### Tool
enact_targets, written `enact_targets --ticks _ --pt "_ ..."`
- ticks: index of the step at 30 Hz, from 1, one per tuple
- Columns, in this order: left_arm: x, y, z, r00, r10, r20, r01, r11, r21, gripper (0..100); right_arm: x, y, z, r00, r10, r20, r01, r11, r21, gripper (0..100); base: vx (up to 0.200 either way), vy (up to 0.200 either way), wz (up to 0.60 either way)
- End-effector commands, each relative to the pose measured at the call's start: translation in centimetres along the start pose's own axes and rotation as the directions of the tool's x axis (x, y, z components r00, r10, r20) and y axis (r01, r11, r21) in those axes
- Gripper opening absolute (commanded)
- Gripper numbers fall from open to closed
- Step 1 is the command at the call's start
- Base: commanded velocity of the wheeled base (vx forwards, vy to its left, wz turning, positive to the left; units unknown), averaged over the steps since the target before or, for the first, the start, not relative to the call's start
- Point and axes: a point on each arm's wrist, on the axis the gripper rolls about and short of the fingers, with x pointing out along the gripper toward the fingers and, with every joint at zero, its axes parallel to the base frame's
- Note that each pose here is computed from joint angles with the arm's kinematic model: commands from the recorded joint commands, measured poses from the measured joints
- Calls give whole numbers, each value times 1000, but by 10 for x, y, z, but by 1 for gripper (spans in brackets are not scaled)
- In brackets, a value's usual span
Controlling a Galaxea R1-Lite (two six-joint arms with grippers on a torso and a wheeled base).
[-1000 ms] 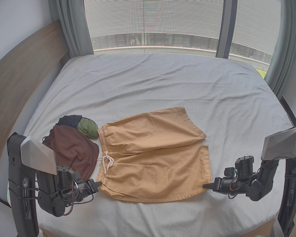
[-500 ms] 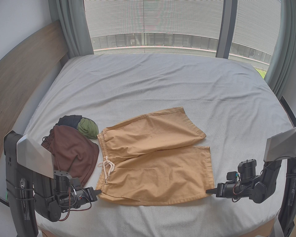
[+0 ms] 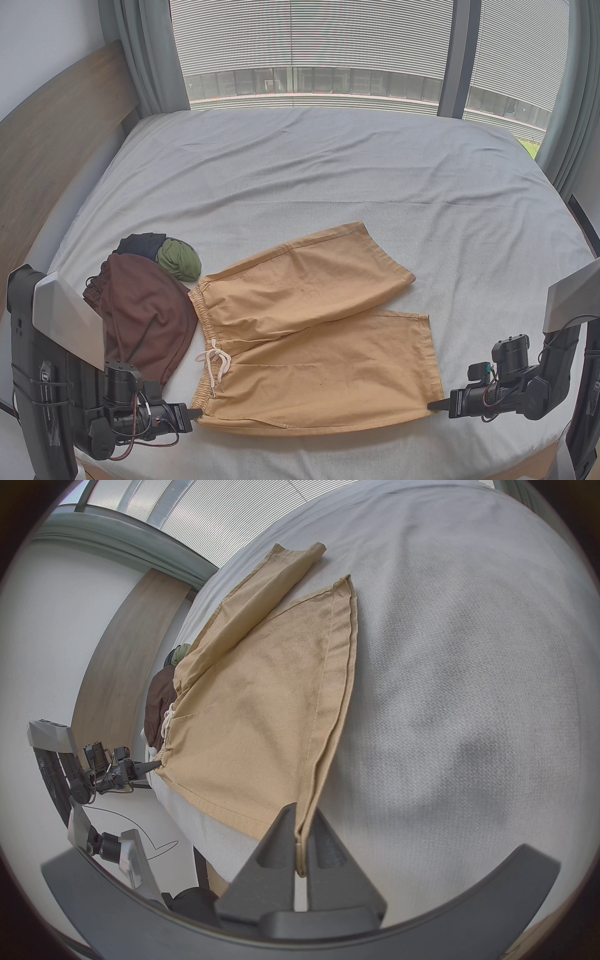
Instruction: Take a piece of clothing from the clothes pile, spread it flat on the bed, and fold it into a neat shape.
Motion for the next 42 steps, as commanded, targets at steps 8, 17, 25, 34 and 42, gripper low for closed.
enact_targets --ticks 8,17,25,34,42 --pt "-3 2 -8 999 15 -41 -14 1000 16 0 -9 1 -13 999 -12 -40 11 999 -36 0 0 0 0" --pt "-2 3 -6 999 13 -30 -12 1000 17 0 -11 2 -18 998 -13 -59 11 999 -35 0 0 0 0" --pt "1 2 0 1000 1 -1 -1 1000 23 0 -10 2 -13 1000 -9 -28 8 999 -43 0 0 0 0" --pt "13 -7 31 988 -54 146 52 998 23 0 -14 14 20 985 49 168 -27 991 -128 0 0 0 0" --pt "12 -34 70 933 -123 338 151 987 -60 0 -27 33 64 925 131 357 -67 980 -186 0 0 0 0"
